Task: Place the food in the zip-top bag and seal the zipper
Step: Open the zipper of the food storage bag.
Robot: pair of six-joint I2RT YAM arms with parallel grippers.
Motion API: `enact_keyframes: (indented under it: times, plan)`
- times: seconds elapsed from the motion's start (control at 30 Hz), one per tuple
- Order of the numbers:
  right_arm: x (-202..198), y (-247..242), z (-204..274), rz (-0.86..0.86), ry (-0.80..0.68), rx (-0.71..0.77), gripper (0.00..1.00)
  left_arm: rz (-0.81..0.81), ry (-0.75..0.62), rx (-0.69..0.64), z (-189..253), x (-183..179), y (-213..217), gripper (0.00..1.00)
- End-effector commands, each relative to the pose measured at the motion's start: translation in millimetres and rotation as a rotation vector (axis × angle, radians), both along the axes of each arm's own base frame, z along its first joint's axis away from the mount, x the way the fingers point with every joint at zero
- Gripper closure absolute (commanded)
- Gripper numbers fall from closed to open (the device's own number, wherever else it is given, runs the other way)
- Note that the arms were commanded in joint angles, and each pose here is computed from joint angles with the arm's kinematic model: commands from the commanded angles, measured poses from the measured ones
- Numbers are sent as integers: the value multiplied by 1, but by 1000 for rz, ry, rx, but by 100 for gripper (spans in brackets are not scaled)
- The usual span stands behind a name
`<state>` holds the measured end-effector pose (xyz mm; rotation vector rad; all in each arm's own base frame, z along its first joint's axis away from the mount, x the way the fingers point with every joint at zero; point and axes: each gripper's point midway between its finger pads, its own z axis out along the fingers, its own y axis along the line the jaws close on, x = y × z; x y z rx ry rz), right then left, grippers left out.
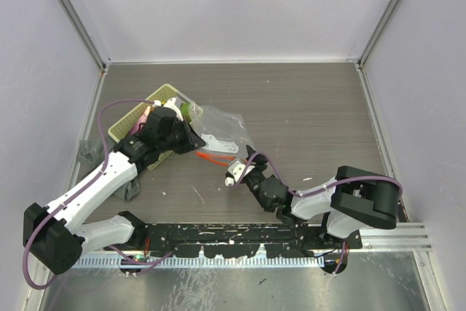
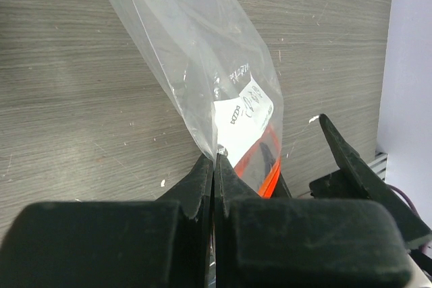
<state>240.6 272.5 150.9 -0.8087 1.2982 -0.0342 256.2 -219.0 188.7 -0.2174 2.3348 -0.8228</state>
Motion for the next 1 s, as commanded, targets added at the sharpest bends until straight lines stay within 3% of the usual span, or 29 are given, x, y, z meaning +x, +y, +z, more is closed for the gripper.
enact_keyframes:
  times: [0.0, 0.3, 0.5, 0.97]
  plan:
    - [7, -2, 11, -40, -47, 65, 39, -53, -37, -56, 22, 2, -13, 100]
    - [11, 0, 17, -61, -81, 102, 63, -52, -28, -60, 21, 2, -15, 100]
    - [11, 1, 24, -56, -53, 93, 99, -20, -68, -53, 29, 6, -9, 88]
    - [18, 2, 43, -174, 160, 113, 99, 145, -255, -15, 70, 3, 38, 30]
